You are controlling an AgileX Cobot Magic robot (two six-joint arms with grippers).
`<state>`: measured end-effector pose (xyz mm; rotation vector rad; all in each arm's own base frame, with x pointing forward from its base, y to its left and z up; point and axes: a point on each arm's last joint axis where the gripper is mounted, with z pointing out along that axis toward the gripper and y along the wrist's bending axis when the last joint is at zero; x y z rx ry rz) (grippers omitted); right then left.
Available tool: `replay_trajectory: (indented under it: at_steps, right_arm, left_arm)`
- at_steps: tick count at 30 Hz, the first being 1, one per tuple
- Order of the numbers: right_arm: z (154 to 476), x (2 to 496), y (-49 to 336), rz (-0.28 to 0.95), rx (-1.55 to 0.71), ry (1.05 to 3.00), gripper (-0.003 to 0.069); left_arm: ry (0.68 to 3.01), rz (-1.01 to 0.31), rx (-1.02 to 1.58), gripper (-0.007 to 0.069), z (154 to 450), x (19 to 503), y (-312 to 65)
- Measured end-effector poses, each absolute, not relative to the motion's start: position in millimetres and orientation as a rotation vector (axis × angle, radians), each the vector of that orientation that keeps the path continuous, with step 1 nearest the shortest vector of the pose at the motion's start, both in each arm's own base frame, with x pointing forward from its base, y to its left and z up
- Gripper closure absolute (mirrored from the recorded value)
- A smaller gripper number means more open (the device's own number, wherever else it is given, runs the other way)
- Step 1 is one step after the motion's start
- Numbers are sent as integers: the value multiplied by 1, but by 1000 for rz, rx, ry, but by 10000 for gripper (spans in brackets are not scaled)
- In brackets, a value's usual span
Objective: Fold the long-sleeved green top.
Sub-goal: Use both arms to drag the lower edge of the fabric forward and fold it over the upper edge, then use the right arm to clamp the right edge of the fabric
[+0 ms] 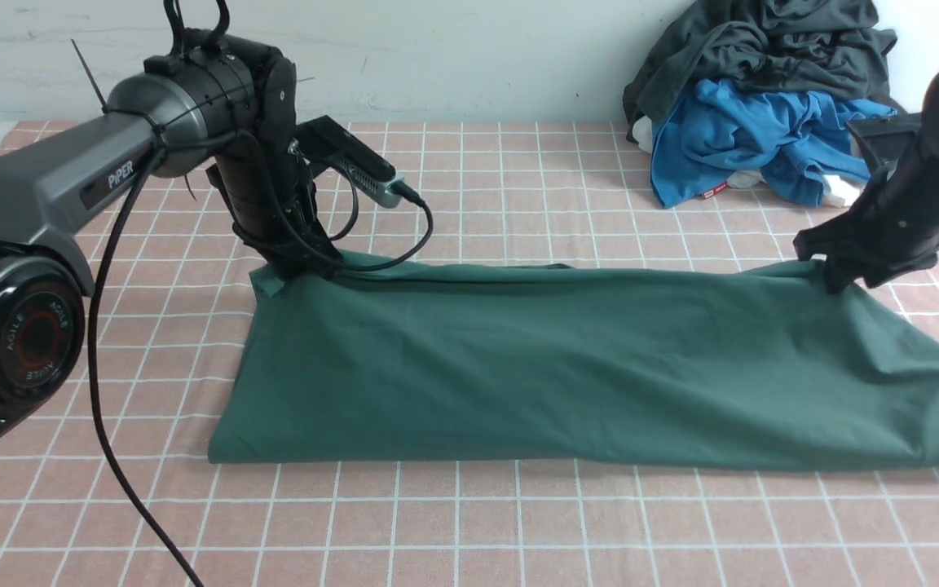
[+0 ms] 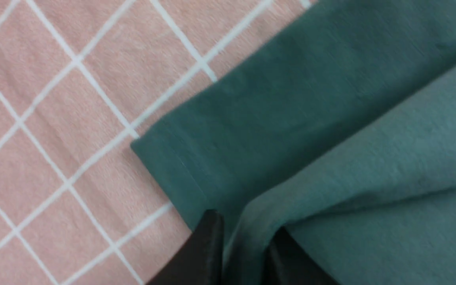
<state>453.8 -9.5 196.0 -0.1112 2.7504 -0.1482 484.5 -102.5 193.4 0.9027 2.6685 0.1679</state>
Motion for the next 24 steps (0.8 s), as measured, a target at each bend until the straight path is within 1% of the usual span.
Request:
replay_trajectory:
  at_steps: [1, 2, 4, 5, 8, 9, 10, 12, 14, 16, 18, 19, 20, 24]
  right_arm:
    - [197, 454, -11, -163, -95, 2744, 276]
    - [199, 454, -11, -171, -84, 2740, 260]
    - [207, 453, -14, -205, -51, 2721, 218]
    - [208, 452, -14, -208, -42, 2719, 212]
    - [230, 444, -18, -245, 9, 2707, 192]
    - [231, 443, -19, -245, 15, 2707, 192]
    - [244, 436, -23, -244, 63, 2705, 190]
    - [255, 429, -34, -239, 130, 2702, 188]
    - [260, 417, -47, -227, 197, 2706, 186]
    - [257, 403, -61, -204, 273, 2725, 186]
    - [247, 386, -76, -177, 362, 2749, 186]
    - [242, 378, -82, -163, 399, 2758, 186]
    - [231, 367, -89, -138, 454, 2777, 186]
    - [191, 343, -102, -64, 572, 2821, 186]
  left_arm:
    - [2662, 170, 883, 470, 194, 486, -103]
    - [2658, 169, 866, 440, 195, 487, -103]
    - [2649, 170, 804, 356, 201, 490, -102]
    - [2648, 169, 788, 347, 203, 490, -102]
    - [2652, 165, 668, 188, 225, 493, -102]
    - [2647, 163, 659, 188, 228, 494, -102]
    - [2676, 160, 635, 136, 239, 492, -101]
    - [2681, 127, 609, 109, 253, 490, -103]
    - [2672, 70, 590, 105, 261, 489, -107]
    - [2676, 9, 589, 115, 263, 487, -113]
    - [2674, -52, 605, 148, 263, 485, -124]
    - [2672, -78, 622, 167, 263, 483, -130]
    - [2670, -101, 646, 194, 262, 481, -137]
    - [2654, -152, 748, 324, 256, 474, -164]
